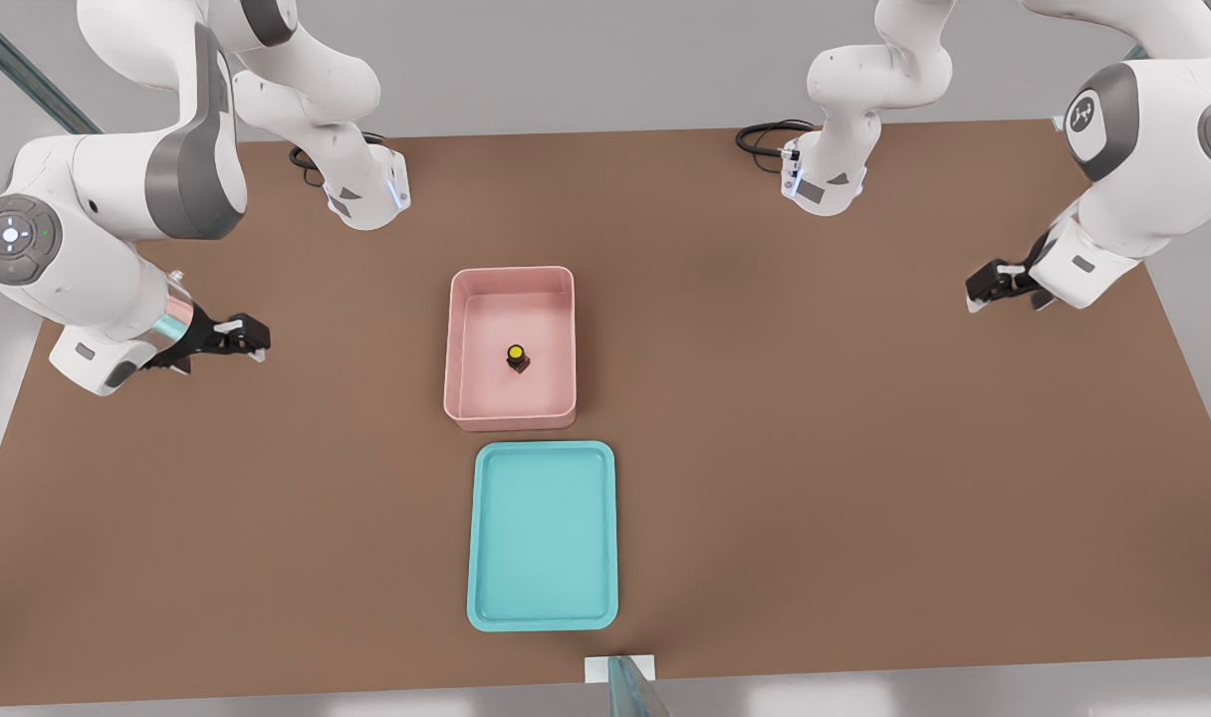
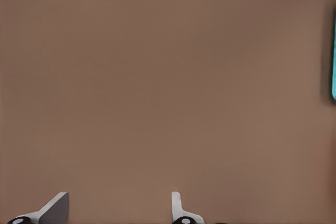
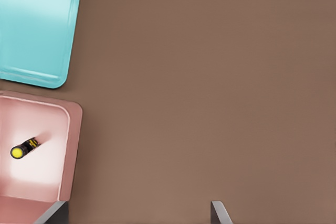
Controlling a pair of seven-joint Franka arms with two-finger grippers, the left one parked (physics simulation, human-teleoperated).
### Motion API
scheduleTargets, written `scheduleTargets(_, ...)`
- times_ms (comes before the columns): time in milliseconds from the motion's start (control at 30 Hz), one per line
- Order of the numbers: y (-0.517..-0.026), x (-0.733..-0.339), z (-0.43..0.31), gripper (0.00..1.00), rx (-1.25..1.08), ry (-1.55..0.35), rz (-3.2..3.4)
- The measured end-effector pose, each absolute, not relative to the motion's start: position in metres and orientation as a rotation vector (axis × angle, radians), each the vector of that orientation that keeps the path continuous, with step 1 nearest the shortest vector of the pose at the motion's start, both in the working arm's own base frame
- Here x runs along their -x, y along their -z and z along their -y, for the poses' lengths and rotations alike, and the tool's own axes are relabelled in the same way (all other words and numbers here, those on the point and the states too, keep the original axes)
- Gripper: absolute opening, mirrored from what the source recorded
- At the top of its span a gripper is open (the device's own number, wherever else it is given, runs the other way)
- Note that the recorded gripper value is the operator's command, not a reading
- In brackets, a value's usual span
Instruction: The left arm remains still, and the right arm places the button from the box into the tray
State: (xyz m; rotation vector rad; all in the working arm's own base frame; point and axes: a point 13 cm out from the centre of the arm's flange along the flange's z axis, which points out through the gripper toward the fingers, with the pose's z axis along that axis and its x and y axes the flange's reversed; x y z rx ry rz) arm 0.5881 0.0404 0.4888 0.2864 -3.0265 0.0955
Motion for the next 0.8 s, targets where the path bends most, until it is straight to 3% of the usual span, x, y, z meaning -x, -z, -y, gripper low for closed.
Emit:
scheduleTargets(133,-0.473,-0.585,-0.078,0.99,-0.411,-0.086,2.978)
scheduleTargets(233,-0.368,-0.543,-0.243,1.0,-0.747,-0.119,2.703)
scheduleTargets(400,-0.205,-0.431,-0.274,1.0,-0.919,-0.138,2.513)
scheduleTargets(567,-0.155,-0.399,-0.353,1.0,-1.182,-0.066,2.584)
scheduleTargets(800,-0.096,-0.402,-0.369,1.0,-1.267,-0.005,2.696)
